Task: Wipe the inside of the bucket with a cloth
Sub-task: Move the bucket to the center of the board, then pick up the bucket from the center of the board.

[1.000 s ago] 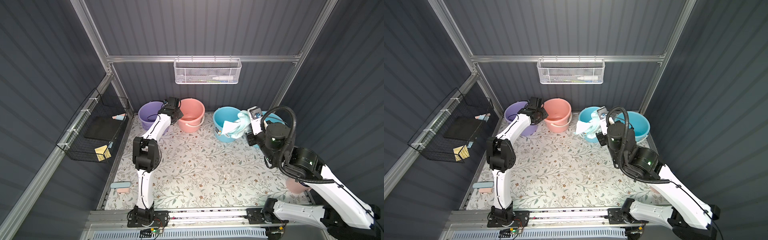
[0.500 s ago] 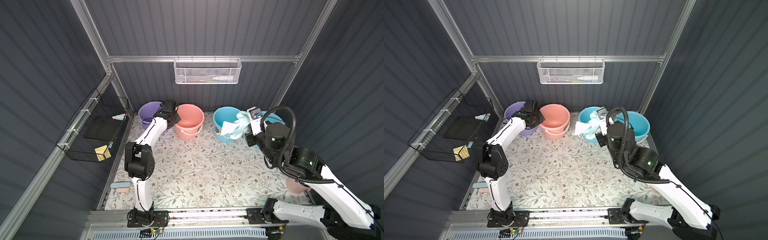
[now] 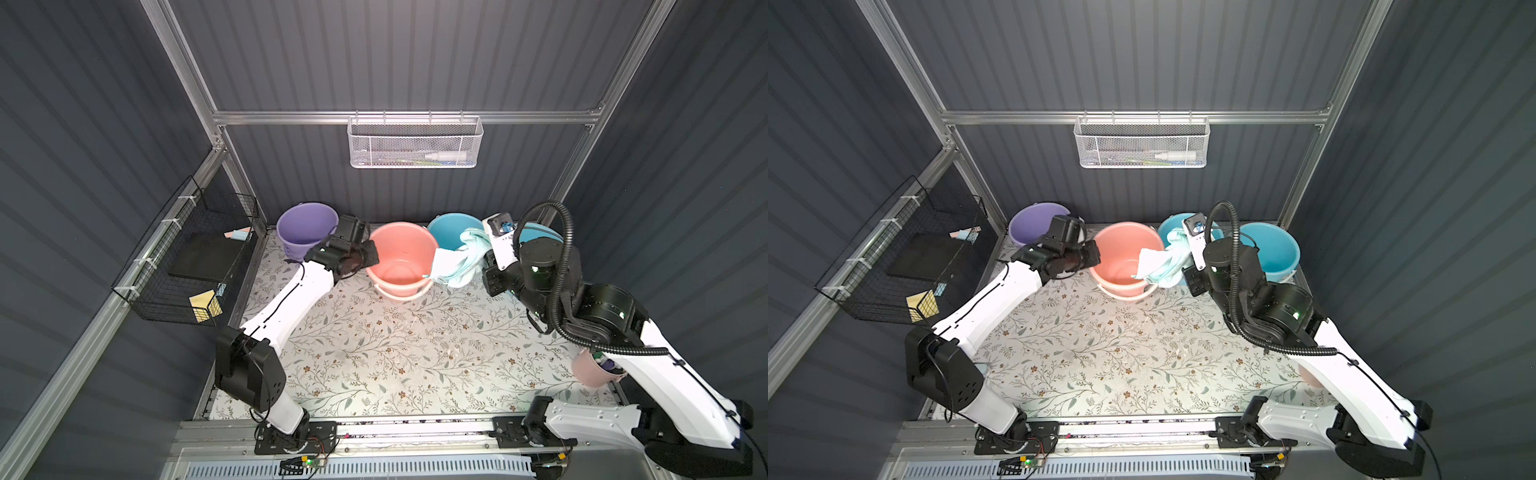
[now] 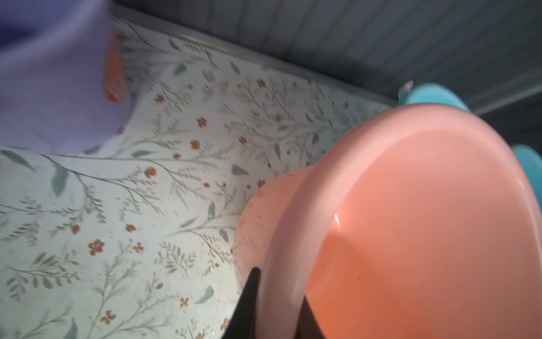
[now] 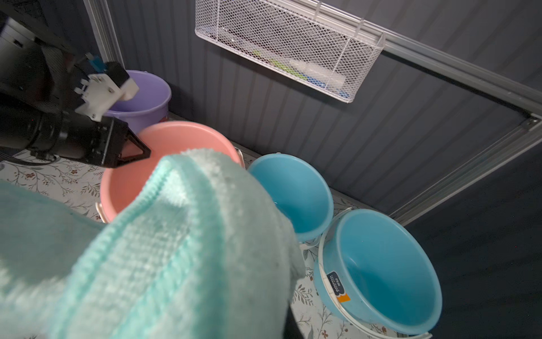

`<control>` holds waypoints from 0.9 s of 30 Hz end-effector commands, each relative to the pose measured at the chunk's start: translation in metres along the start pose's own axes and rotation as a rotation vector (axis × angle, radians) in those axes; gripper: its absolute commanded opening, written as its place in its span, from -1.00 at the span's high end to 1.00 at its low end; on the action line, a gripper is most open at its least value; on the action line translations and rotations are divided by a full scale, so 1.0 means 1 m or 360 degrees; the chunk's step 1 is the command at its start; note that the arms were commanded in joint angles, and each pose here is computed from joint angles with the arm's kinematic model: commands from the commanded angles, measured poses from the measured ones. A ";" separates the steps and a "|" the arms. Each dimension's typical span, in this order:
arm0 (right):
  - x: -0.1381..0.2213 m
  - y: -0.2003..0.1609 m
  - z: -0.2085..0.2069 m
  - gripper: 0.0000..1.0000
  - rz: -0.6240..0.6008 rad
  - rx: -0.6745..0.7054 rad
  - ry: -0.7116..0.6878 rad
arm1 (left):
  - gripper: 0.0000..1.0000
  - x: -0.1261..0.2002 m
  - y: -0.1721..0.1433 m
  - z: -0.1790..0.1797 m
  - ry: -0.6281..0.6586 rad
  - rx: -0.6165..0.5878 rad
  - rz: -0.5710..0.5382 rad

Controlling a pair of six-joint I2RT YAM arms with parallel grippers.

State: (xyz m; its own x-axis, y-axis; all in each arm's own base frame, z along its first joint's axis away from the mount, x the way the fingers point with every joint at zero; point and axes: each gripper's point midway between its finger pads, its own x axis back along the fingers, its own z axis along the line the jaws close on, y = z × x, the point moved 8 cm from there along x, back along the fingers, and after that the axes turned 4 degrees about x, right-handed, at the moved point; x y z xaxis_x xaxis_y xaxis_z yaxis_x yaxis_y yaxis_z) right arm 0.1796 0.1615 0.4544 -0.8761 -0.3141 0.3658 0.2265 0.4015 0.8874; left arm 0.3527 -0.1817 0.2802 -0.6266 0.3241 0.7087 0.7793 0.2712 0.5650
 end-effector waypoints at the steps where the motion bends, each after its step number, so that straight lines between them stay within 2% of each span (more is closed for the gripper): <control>1: 0.002 -0.009 0.005 1.00 0.0142 -0.0038 0.0098 | 1.00 0.001 -0.038 -0.001 -0.0069 -0.0127 0.0205; 8: -0.002 -0.026 0.008 1.00 0.0296 -0.0020 0.0096 | 0.98 0.011 -0.066 0.024 0.0160 -0.0253 0.0432; 11: -0.004 -0.029 0.010 1.00 0.0317 -0.0013 0.0092 | 0.61 0.017 -0.062 0.023 0.0201 -0.0285 0.0450; 17: -0.011 -0.028 0.013 1.00 0.0321 -0.0002 0.0087 | 0.29 0.027 -0.038 0.004 0.0175 -0.0322 0.0409; 27: -0.011 -0.029 0.013 1.00 0.0319 0.0011 0.0088 | 0.30 0.016 -0.046 0.011 0.0270 -0.0417 0.0572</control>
State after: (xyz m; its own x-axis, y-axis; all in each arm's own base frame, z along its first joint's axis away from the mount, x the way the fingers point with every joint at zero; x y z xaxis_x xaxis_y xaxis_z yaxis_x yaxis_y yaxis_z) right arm 0.1784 0.1666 0.4242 -0.7942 -0.2772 0.5407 0.3797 0.4683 0.7979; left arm 0.3126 -0.1855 0.2726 -0.3817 0.2553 0.8883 0.9161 -0.0231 0.4003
